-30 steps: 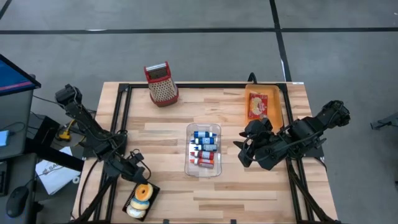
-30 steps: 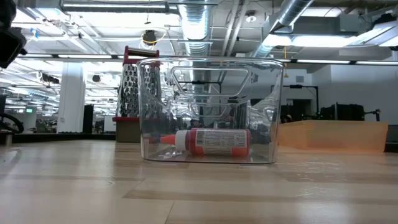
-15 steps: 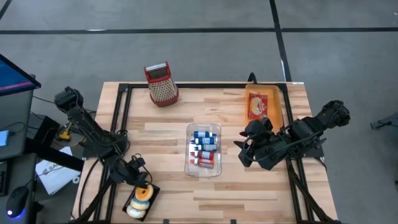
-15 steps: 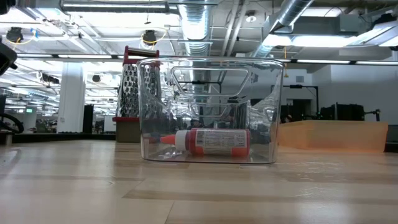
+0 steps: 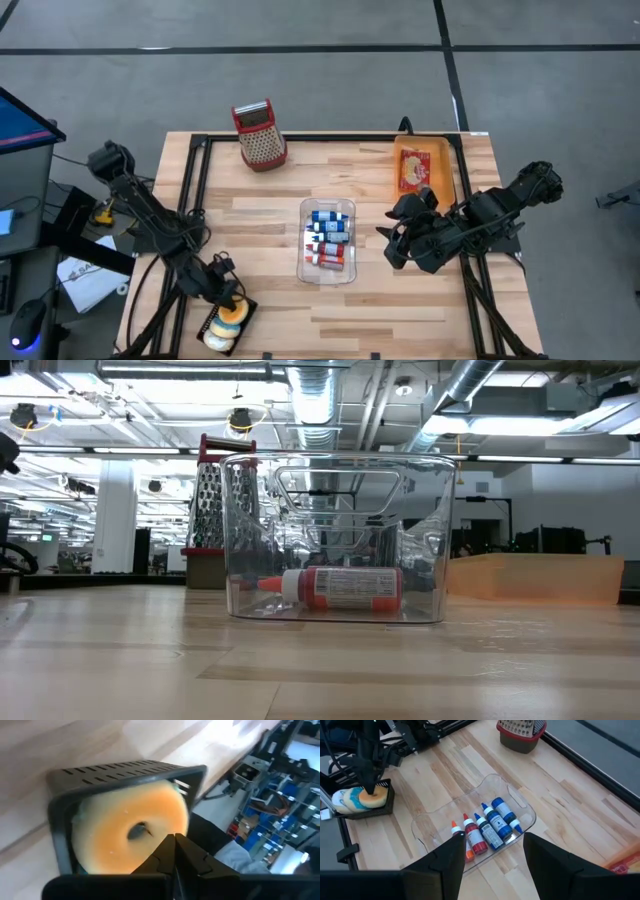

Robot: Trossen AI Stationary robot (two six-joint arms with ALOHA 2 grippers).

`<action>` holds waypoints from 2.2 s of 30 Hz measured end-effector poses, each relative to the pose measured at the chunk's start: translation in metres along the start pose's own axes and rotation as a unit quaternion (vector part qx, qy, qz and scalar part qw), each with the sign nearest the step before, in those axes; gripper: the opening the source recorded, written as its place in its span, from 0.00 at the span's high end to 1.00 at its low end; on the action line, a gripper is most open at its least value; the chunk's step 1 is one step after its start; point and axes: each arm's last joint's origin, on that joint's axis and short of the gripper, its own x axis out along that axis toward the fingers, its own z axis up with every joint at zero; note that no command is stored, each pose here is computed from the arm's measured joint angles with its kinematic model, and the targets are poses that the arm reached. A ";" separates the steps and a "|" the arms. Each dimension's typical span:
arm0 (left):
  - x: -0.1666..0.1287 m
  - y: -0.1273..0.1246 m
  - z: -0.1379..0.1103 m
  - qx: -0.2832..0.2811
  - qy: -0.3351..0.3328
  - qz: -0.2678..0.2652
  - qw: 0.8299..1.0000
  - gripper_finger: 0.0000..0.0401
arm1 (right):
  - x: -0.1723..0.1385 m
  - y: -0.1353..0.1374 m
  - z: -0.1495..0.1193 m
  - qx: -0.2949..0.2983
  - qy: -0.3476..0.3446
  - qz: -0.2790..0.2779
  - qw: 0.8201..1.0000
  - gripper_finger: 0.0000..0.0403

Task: Pick & Place Food Item
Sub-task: Return to Home Position

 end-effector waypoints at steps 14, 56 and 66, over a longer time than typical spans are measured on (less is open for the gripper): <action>-0.063 -0.058 0.000 0.235 -0.081 -0.310 0.917 1.00 | -0.001 0.000 0.000 -0.016 -0.025 -0.014 0.999 0.53; -0.113 -0.006 0.099 0.620 -0.427 -0.219 0.621 1.00 | 0.024 0.017 -0.014 0.157 -0.070 0.000 0.985 0.53; -0.106 0.009 0.103 0.623 -0.415 -0.158 0.644 1.00 | 0.024 0.016 -0.015 0.149 -0.067 -0.006 0.986 0.53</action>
